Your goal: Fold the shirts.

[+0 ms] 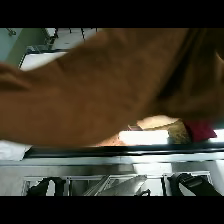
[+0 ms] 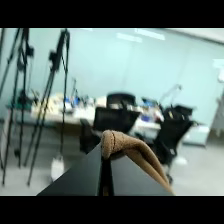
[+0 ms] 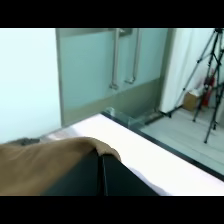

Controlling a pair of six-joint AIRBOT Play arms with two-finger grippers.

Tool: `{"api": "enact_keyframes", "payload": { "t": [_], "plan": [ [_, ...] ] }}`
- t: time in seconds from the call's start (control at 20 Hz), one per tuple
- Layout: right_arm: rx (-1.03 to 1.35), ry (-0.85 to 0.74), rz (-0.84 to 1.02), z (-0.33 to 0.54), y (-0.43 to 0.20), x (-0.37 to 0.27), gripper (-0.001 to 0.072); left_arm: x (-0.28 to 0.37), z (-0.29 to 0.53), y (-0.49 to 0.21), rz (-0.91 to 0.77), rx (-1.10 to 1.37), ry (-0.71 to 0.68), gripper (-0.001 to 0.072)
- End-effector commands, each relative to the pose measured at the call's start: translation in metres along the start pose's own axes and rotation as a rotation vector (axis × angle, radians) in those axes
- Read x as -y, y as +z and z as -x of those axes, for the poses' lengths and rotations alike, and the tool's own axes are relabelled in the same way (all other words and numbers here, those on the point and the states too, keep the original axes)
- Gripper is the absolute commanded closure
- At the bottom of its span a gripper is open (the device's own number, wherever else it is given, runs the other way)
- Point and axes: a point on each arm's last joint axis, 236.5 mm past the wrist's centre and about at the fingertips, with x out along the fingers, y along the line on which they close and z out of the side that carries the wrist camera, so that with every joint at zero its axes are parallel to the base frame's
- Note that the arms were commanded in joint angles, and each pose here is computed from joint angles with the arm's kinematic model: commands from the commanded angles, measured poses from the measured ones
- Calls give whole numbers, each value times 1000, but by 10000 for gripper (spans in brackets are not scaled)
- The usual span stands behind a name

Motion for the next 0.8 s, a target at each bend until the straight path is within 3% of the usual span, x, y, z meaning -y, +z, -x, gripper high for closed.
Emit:
{"api": "enact_keyframes", "payload": {
  "t": [0.0,0.2,0.55,0.65,0.75],
  "plan": [
    [-177,-45,-24,-23,-54,28,691,-16,-40,-64,69,-262,-45,688],
    [-443,-35,-207,-98,-177,74,691,-46,-109,-205,207,-572,-82,688],
    [-907,-58,-549,-186,-458,128,691,-74,-136,-495,98,-1063,-6,688],
    [-953,-92,-613,-199,-512,139,691,-87,-129,-551,109,-1145,28,688],
    [-904,-119,-685,-212,-527,151,691,-103,-127,-582,126,-1193,65,688]
  ]
}}
